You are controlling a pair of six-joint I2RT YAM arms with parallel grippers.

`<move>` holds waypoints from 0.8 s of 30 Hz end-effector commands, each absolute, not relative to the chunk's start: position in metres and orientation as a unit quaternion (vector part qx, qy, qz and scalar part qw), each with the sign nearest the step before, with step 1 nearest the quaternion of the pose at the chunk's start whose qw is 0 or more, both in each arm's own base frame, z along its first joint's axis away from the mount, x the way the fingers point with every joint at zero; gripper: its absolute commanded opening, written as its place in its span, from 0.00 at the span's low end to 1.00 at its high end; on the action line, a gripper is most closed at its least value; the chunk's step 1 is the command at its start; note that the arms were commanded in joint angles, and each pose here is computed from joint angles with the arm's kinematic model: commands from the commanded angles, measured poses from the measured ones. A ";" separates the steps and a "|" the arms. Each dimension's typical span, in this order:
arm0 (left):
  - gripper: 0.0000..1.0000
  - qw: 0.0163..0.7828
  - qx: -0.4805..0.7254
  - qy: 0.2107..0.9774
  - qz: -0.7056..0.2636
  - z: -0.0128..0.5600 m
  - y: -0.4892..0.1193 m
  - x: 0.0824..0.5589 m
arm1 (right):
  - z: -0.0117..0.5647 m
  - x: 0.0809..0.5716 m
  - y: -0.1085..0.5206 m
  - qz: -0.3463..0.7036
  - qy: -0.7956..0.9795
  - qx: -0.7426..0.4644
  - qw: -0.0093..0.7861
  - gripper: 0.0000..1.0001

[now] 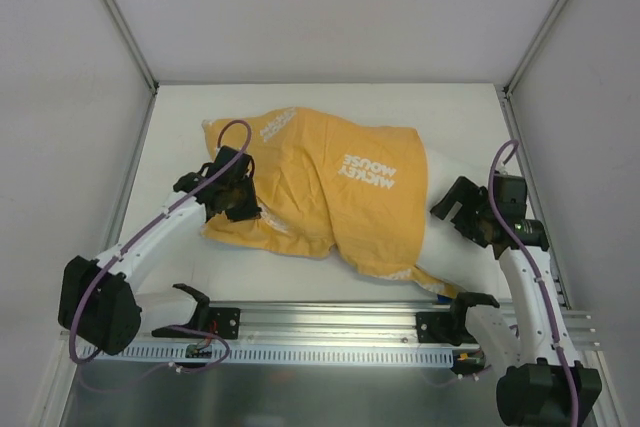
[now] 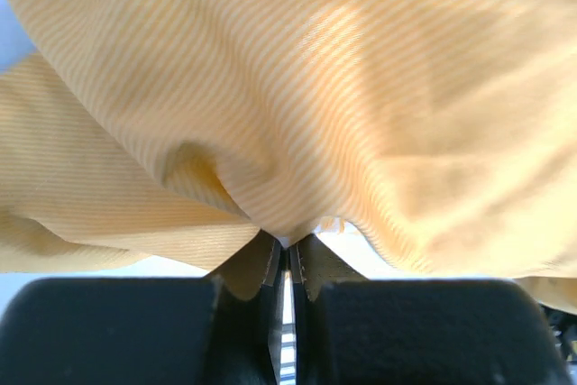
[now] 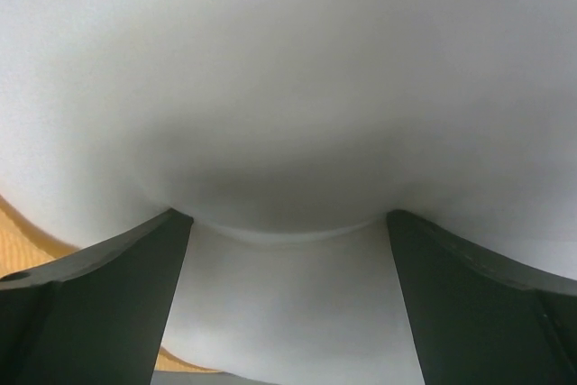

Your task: Remove the pillowcase from the pillow

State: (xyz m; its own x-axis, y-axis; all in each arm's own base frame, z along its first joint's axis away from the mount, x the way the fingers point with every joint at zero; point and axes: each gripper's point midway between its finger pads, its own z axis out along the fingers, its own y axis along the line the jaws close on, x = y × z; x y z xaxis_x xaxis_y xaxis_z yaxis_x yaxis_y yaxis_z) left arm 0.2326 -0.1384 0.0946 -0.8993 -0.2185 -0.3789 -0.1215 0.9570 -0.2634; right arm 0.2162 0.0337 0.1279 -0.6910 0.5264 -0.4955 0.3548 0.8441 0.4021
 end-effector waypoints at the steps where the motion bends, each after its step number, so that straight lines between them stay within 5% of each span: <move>1: 0.00 0.252 -0.107 0.948 -0.161 0.133 -0.138 0.245 | 0.092 0.194 0.050 0.148 0.934 0.226 0.235 0.96; 3: 0.00 0.260 -0.116 0.944 -0.166 0.139 -0.134 0.247 | 0.090 0.196 0.056 0.158 0.932 0.223 0.239 0.79; 4: 0.00 0.260 -0.123 0.943 -0.167 0.140 -0.131 0.246 | 0.089 0.196 0.059 0.163 0.930 0.227 0.237 0.41; 5: 0.00 0.263 -0.138 0.940 -0.168 0.143 -0.124 0.250 | 0.093 0.199 0.059 0.165 0.929 0.227 0.243 0.21; 7: 0.00 0.270 -0.151 0.934 -0.178 0.150 -0.119 0.252 | 0.101 0.204 0.054 0.153 0.927 0.228 0.256 0.01; 18: 0.00 0.387 -0.200 0.881 -0.184 0.271 -0.060 0.267 | 0.320 0.237 0.005 0.088 0.834 0.257 0.480 0.01; 24: 0.00 0.400 -0.323 0.835 -0.196 0.287 0.007 0.271 | 0.347 0.229 -0.028 0.053 0.804 0.300 0.510 0.01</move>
State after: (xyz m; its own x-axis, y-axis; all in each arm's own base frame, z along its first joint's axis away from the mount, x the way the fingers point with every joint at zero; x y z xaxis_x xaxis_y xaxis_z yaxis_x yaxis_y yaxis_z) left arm 0.2782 -0.0106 0.2860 -0.4916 -0.6393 -0.5913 -0.3356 0.7656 -0.5488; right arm 0.2349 0.0015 0.3290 -0.3980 0.5397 -0.7418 0.3485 0.8370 0.4219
